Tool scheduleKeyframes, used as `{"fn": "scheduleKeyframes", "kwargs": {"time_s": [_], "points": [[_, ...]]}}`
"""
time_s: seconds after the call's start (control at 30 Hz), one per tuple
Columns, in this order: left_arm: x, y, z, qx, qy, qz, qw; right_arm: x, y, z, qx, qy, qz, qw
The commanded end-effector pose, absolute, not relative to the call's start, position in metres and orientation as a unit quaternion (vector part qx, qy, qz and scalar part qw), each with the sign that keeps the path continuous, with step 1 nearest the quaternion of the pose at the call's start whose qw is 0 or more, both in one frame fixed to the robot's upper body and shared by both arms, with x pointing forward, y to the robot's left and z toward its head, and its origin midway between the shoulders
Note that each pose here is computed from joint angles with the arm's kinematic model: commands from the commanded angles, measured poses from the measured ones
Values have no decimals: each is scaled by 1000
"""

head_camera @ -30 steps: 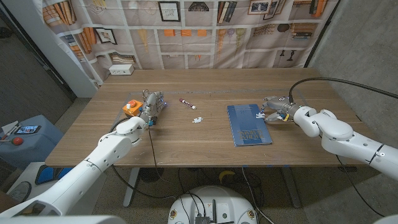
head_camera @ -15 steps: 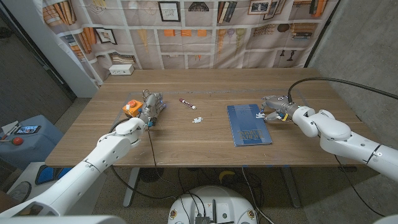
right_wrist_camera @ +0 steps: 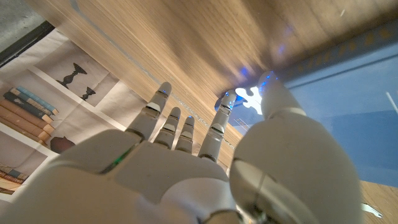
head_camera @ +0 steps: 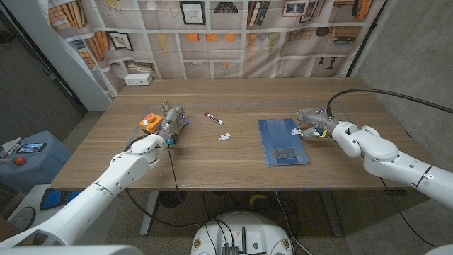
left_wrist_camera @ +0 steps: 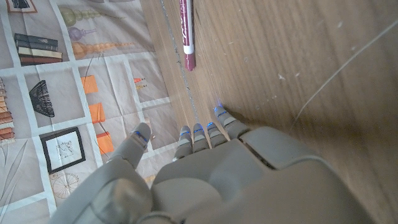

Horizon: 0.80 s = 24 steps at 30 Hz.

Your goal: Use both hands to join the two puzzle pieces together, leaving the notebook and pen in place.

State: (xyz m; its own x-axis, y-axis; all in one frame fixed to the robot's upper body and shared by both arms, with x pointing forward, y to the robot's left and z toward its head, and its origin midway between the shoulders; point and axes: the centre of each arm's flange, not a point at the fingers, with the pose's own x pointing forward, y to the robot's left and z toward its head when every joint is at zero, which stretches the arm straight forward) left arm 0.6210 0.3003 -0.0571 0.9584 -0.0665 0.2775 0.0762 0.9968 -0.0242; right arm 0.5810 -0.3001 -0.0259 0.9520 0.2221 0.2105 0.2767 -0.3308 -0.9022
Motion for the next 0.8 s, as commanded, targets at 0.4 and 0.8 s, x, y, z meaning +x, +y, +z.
{"fn": "scheduleKeyframes", "kwargs": {"time_s": [0.4, 0.8], "points": [[617, 301, -61, -18, -135, -32, 990, 581, -299, -29, -813, -165, -36, 556], [619, 301, -60, -18, -135, -33, 990, 579, -298, -29, -813, -169, -42, 555]]}}
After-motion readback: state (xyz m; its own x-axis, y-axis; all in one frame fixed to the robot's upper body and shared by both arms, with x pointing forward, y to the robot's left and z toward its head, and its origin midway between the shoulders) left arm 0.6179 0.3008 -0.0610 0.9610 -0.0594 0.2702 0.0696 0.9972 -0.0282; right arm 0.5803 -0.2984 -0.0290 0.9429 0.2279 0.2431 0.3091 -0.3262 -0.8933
